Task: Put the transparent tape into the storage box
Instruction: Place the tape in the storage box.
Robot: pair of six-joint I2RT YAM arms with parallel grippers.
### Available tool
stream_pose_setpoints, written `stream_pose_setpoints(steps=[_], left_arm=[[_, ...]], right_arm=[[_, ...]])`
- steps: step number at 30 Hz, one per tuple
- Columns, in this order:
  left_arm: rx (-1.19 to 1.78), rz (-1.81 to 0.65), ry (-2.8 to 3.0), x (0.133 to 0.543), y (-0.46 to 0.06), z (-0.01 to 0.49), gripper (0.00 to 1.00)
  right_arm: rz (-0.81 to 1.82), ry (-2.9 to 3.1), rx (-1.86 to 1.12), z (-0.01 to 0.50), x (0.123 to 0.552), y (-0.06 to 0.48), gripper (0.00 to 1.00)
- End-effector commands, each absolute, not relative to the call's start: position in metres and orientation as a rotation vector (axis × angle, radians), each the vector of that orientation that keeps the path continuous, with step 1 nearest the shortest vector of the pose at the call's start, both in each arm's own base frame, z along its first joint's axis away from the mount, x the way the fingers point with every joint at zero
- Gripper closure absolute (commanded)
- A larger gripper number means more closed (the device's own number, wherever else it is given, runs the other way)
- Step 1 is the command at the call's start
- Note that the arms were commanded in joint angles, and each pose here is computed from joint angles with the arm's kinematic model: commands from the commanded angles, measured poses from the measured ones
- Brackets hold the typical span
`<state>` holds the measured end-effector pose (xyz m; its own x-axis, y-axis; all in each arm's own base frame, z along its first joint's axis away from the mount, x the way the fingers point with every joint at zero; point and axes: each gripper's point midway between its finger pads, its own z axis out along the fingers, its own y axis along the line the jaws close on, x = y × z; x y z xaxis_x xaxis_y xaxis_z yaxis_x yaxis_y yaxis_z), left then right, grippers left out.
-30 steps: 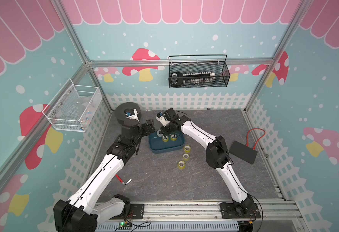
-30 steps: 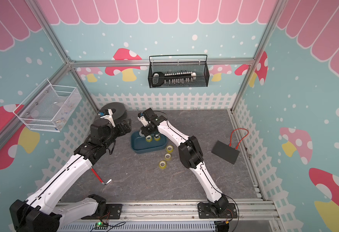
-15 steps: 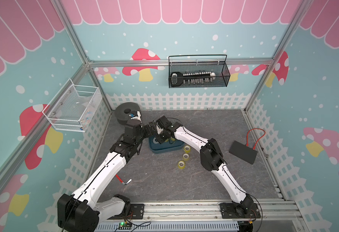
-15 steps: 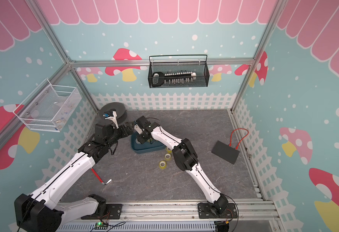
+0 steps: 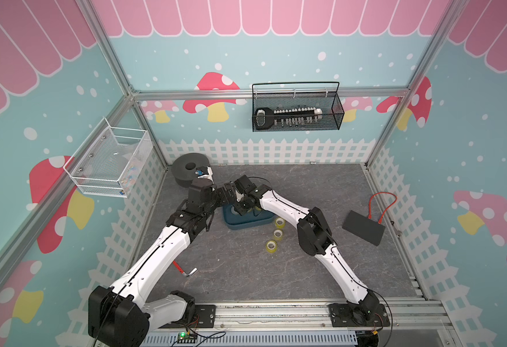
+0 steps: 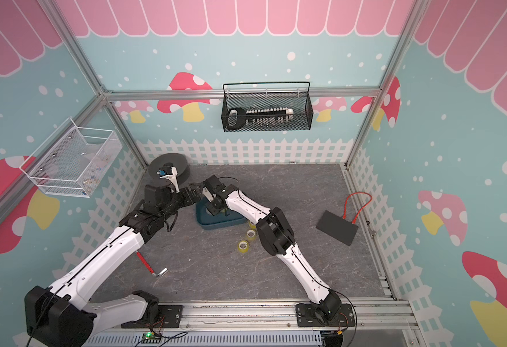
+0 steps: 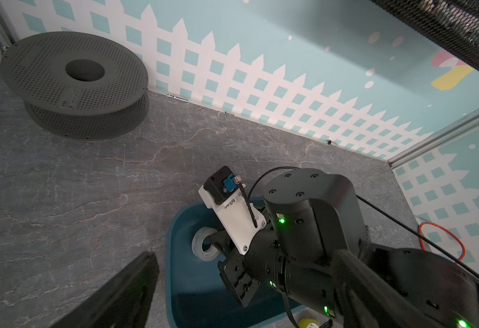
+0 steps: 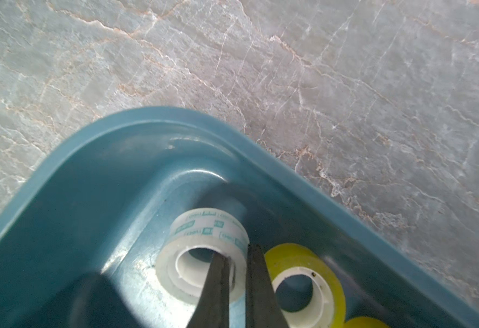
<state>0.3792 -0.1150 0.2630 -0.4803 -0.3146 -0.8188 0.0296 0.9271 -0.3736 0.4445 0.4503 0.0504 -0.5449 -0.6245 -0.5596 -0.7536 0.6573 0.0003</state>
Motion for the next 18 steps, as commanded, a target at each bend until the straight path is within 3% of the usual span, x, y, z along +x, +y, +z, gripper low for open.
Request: stream_pose_setpoints(steps=[1,9,18], left_arm=[[-0.200,-0.425,2.036,0.3804,-0.1162,0.2651,0.01],[-0.201,-0.434,2.037,0.3816,-0.1176,0.2645,0.01],[-0.201,-0.437,2.039,0.3805,-0.1177,0.2627,0.01]], right_arm=[[0.317,2.335,-1.084,0.0421,0.4455,0.4572,0.94],[0.318,2.317,-1.074,0.0480,0.4490,0.4595,0.83],[0.327,2.315,-1.075,0.0481,0.4492,0.4611,0.78]])
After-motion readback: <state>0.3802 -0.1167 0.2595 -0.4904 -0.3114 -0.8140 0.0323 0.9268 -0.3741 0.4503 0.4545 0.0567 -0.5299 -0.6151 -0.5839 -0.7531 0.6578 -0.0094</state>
